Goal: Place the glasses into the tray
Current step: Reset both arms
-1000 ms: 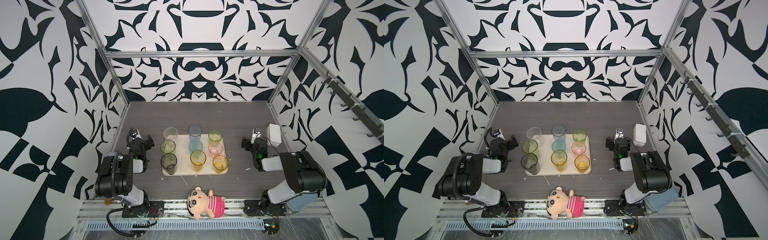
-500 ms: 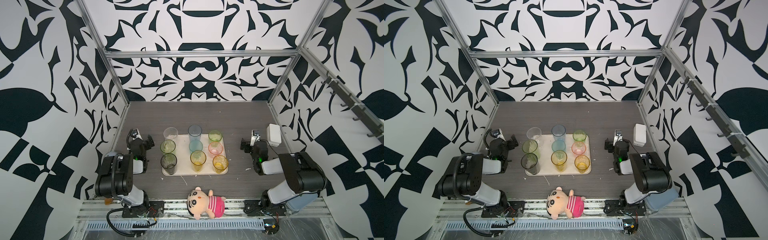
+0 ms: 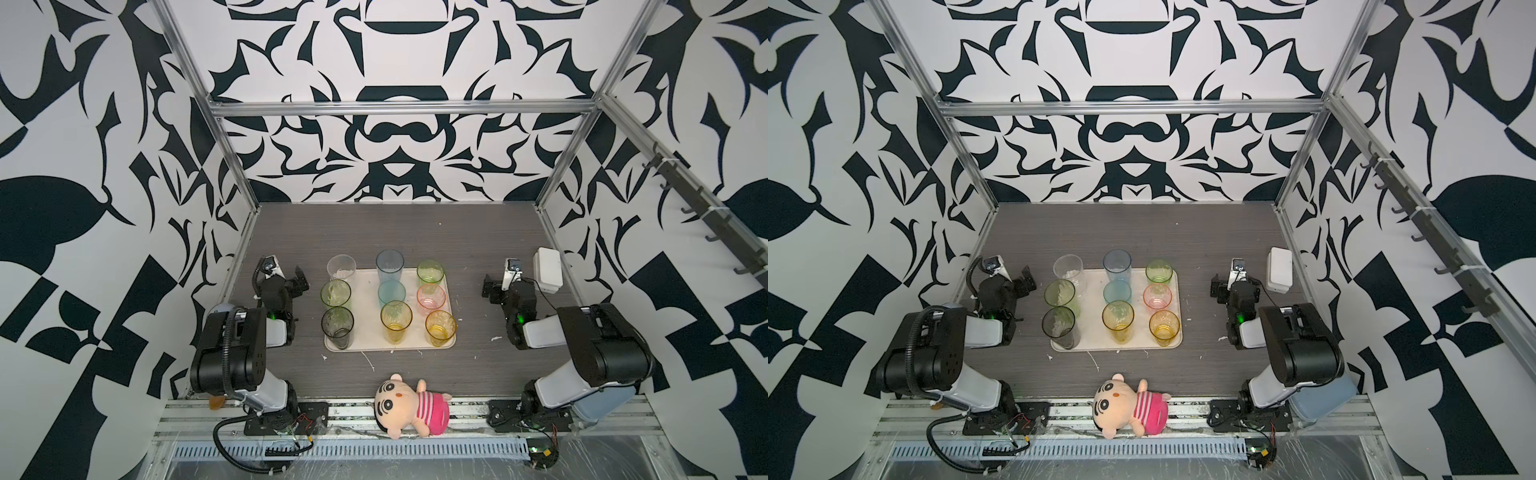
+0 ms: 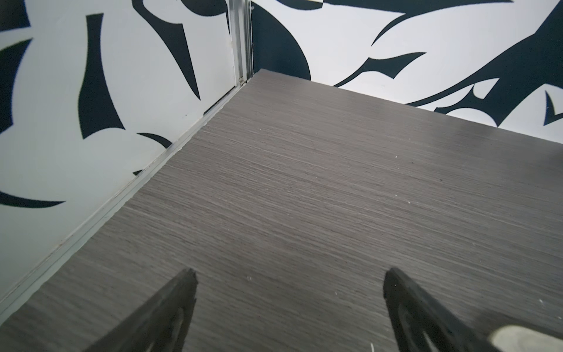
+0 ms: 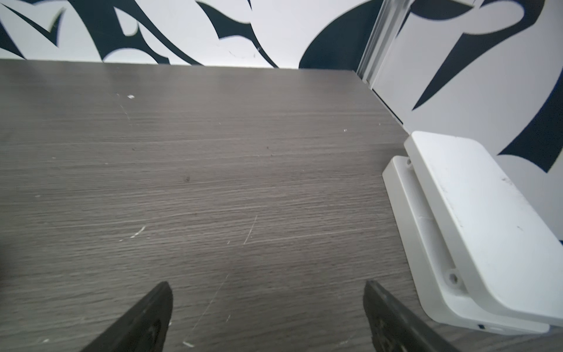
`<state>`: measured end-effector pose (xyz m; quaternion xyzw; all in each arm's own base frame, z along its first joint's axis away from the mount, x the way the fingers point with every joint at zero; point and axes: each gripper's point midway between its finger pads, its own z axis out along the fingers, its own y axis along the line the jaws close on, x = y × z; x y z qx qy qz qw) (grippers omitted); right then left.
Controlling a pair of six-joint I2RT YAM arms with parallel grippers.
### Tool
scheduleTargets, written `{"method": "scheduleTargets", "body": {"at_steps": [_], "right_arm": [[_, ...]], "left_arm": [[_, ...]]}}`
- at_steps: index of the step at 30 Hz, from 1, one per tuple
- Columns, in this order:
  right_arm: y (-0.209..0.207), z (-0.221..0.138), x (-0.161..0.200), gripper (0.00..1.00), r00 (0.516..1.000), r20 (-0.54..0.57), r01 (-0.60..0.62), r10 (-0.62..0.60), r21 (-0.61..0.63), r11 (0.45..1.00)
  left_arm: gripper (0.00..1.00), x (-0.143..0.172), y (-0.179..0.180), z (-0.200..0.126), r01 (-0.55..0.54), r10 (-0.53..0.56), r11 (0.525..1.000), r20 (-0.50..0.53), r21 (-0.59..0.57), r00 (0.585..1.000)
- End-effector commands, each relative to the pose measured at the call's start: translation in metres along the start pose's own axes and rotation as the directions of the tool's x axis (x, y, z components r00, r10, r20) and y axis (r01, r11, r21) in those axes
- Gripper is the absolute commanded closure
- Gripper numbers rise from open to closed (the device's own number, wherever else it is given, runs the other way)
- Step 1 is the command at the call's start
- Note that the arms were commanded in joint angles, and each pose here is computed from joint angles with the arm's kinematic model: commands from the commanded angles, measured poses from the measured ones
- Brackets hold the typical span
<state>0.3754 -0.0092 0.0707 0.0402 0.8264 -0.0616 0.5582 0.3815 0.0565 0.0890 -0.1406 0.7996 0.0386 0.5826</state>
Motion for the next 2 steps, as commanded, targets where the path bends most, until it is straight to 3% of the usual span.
{"method": "scheduleTargets", "body": {"at_steps": [1,2], "right_arm": [[-0.0004,0.0039,-0.0125,0.0,1.0,0.015,-0.008,0.008,0.014,1.0],[-0.0008,0.0038,-0.012,0.0,1.0,0.014,-0.008,0.008,0.015,1.0]], "left_arm": [[0.01,-0.0045,0.0012,0.0028,0.009,-0.009,1.0,0.004,-0.014,1.0],[0.01,-0.0045,0.001,0.0026,0.011,-0.011,1.0,0.004,-0.015,1.0]]}}
